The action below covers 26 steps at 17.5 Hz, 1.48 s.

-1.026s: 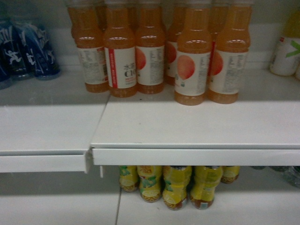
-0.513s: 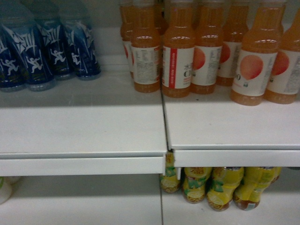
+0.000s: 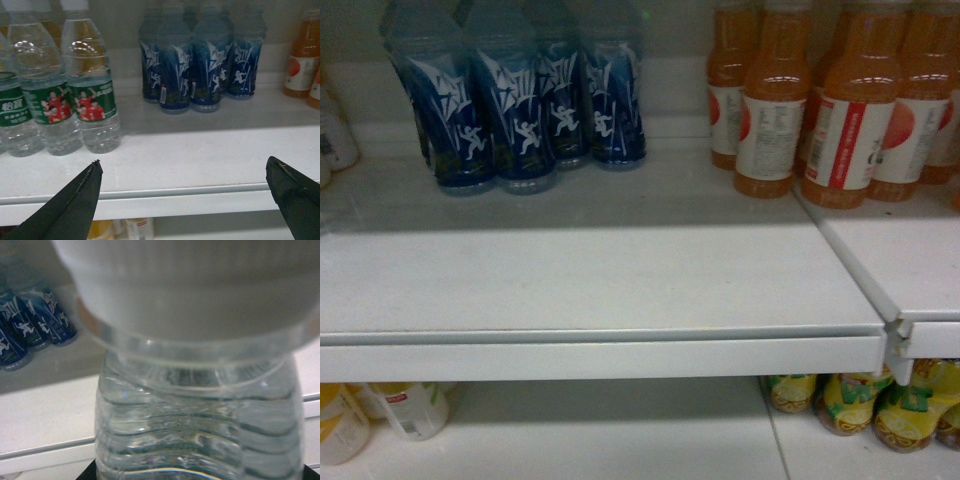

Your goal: Move water from second to third shelf

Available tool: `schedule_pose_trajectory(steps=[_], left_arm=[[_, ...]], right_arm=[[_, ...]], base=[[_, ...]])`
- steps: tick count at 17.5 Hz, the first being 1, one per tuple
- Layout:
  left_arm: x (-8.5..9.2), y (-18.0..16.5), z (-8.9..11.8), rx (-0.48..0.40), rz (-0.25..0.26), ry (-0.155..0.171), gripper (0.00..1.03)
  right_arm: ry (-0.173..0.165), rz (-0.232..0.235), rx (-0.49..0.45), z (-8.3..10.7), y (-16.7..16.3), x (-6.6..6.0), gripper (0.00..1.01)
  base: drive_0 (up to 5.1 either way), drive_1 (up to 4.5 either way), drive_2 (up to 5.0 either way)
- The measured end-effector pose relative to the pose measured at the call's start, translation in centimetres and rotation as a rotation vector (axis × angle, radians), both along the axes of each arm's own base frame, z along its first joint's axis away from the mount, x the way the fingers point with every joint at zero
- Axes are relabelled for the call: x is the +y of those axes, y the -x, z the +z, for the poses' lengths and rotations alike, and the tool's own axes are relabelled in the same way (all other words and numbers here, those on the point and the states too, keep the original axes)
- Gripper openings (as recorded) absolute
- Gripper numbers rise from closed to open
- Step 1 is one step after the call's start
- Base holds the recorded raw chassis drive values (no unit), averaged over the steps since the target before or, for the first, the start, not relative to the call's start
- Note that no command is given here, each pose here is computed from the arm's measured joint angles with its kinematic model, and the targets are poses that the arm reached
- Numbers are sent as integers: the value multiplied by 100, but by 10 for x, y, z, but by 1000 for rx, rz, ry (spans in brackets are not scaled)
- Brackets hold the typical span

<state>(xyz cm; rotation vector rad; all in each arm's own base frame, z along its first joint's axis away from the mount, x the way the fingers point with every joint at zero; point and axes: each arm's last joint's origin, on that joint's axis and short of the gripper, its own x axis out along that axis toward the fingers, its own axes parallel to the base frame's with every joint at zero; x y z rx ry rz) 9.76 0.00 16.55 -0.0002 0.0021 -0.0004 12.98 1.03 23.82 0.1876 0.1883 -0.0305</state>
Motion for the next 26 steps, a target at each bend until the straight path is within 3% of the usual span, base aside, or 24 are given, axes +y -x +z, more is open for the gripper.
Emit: schedule_pose_trajectory(steps=[26], left_arm=[[0, 0, 0, 0, 1, 0, 98]], right_arm=[[0, 1, 3, 0, 0, 0, 43]], base=[[-500, 246, 246]])
